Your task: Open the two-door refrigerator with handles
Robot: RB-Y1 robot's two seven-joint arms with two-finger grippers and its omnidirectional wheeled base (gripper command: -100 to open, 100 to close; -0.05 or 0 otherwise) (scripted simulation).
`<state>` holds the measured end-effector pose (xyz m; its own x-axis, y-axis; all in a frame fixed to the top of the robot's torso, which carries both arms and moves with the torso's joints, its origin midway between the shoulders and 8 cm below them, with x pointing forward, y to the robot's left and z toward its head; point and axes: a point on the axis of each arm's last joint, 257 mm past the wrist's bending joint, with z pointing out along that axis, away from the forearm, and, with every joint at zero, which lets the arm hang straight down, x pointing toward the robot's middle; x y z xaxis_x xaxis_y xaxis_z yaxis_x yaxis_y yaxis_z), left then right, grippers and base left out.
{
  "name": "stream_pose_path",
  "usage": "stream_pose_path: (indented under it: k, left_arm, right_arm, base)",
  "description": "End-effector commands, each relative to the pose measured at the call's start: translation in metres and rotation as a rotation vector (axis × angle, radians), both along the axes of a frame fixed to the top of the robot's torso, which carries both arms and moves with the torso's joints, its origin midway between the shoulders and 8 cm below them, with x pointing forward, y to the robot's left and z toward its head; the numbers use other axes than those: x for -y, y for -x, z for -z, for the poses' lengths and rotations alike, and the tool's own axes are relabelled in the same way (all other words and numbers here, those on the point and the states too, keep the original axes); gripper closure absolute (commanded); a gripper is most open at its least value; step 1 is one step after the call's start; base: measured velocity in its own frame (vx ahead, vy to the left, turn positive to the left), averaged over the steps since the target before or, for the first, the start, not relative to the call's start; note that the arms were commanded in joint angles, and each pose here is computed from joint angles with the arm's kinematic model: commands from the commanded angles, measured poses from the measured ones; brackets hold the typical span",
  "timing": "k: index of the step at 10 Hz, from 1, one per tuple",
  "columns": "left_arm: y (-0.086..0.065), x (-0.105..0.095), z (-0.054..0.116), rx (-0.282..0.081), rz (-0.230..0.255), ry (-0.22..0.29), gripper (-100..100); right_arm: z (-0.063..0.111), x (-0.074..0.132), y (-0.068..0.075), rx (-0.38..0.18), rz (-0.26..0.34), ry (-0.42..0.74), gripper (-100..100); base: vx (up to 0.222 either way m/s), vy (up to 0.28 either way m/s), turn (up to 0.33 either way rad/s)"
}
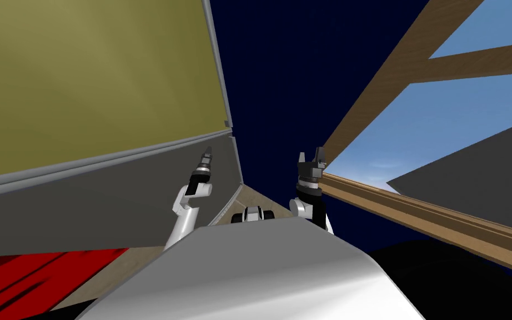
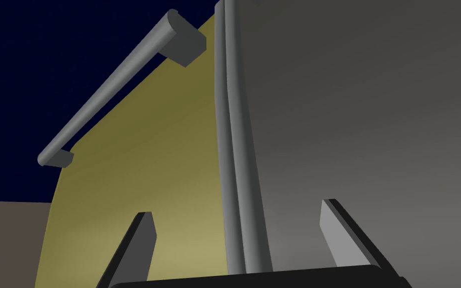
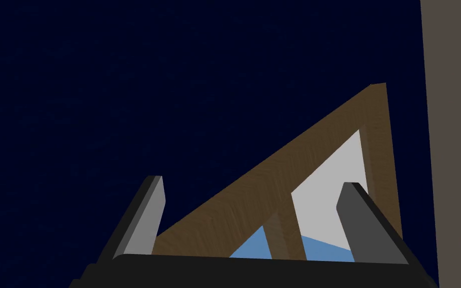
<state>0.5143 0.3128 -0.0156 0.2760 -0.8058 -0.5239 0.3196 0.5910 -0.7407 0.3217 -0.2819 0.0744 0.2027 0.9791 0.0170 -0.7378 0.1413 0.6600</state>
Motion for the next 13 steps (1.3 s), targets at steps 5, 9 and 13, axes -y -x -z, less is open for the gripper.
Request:
stream_pose_path:
  k: [5,9,13]
  left_arm:
    - [-0.051,-0.003,-0.019,-0.040,-0.043,-0.070,-100]
    - [-0.079,-0.008,-0.031,-0.077,-0.073,-0.111,-100]
    - [-0.106,-0.011,-0.050,-0.105,-0.100,-0.147,-100]
  right_arm:
    - [0.000,0.000,0.000,0.000,0.000,0.000,0]
    - [0.000,0.000,0.000,0.000,0.000,0.000,0]
    - [0.000,0.000,0.000,0.000,0.000,0.000,0]
  base:
    - [-0.035,0.027,-0.168]
    - [-0.037,0.021,-0.167]
    - [-0.029,0.015,-0.144]
